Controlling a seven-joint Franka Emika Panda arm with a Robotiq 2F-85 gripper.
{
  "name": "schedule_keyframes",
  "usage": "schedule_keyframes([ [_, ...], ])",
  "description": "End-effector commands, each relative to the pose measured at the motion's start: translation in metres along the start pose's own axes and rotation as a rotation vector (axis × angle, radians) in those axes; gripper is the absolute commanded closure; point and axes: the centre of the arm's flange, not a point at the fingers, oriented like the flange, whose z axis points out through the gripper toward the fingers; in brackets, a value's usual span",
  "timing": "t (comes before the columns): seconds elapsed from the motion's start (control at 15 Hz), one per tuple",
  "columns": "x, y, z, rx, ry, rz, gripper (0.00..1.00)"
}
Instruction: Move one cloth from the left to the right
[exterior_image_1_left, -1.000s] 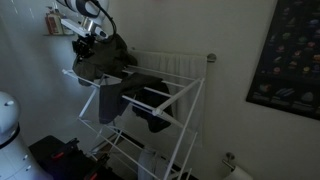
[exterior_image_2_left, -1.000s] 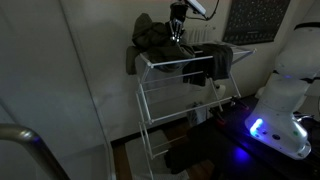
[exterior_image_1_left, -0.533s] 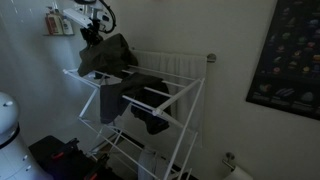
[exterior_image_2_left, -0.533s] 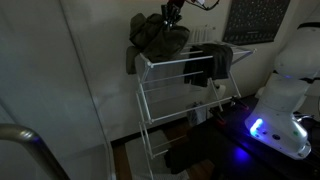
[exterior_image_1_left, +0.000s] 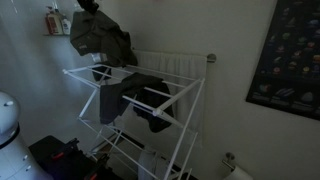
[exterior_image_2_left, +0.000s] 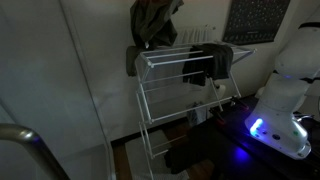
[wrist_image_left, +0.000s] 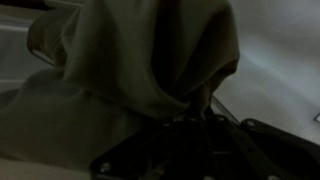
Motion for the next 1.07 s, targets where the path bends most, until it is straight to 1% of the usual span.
schedule_keyframes([
  [0.0, 0.039, -0.057, -0.050, -0.025, 0.084, -0.034, 0.95],
  [0.27, 0.049, -0.107, -0.100, -0.064, 0.179, -0.080, 0.95],
  [0.53, 0.059, -0.147, -0.156, -0.100, 0.306, -0.082, 0.95],
  [0.87, 0.058, -0.183, -0.213, -0.158, 0.429, -0.070, 0.95],
  [1.0, 0.053, -0.197, -0.234, -0.196, 0.454, -0.057, 0.95],
])
